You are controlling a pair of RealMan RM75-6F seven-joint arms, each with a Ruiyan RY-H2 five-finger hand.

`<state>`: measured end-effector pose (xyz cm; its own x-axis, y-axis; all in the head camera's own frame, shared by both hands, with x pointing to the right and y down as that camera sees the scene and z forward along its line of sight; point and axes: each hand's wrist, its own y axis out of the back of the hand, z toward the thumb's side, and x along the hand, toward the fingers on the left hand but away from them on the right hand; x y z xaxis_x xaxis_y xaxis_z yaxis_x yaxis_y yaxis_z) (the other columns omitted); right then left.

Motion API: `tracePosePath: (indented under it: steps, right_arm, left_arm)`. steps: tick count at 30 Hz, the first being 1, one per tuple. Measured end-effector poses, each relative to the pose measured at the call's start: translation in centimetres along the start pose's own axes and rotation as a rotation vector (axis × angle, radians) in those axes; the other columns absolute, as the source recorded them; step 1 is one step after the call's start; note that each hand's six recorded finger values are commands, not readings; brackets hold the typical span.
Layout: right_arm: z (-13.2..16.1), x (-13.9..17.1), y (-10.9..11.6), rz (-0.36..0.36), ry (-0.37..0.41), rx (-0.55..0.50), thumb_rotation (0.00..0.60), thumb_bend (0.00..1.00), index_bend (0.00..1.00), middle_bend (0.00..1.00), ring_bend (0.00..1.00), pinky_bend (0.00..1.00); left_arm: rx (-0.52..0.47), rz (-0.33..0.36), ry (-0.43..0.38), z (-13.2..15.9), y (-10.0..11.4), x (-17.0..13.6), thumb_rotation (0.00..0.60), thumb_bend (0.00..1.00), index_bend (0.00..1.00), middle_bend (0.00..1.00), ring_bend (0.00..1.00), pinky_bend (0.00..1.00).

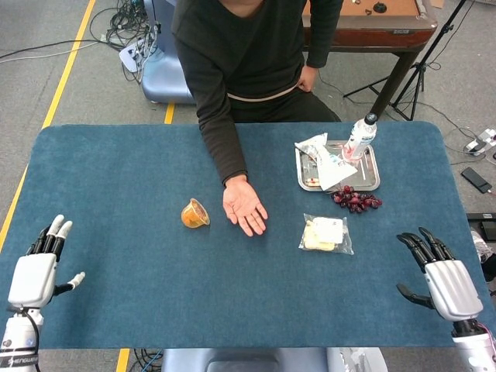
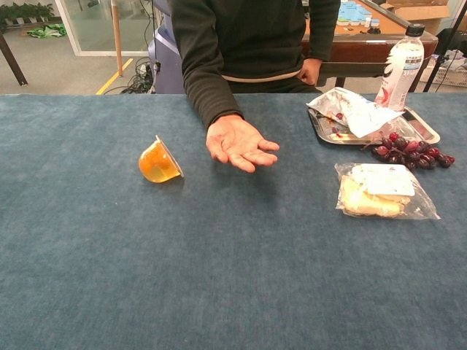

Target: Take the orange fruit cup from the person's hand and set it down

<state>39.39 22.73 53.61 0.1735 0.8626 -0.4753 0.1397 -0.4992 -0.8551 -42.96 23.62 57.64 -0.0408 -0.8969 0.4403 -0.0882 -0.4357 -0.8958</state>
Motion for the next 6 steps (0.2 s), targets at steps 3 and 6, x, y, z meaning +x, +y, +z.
tracePosePath:
  steps: [3, 6]
  right_arm:
    - [0.09, -0.06, -0.12, 0.005, -0.001, 0.000, 0.600, 0.15, 0.13, 0.15, 0.00, 0.16]
    - [0.13, -0.03, -0.10, 0.003, -0.001, -0.002, 0.600, 0.15, 0.13, 0.15, 0.00, 0.16]
  left_arm:
    - [0.020, -0.008, -0.011, 0.25, -0.14, -0.78, 0.600, 0.17, 0.02, 0.00, 0.01, 0.17]
    - [0.041, -0.018, -0.015, 0.49, -0.25, -1.13, 0.600, 0.17, 0.02, 0.00, 0.01, 0.17]
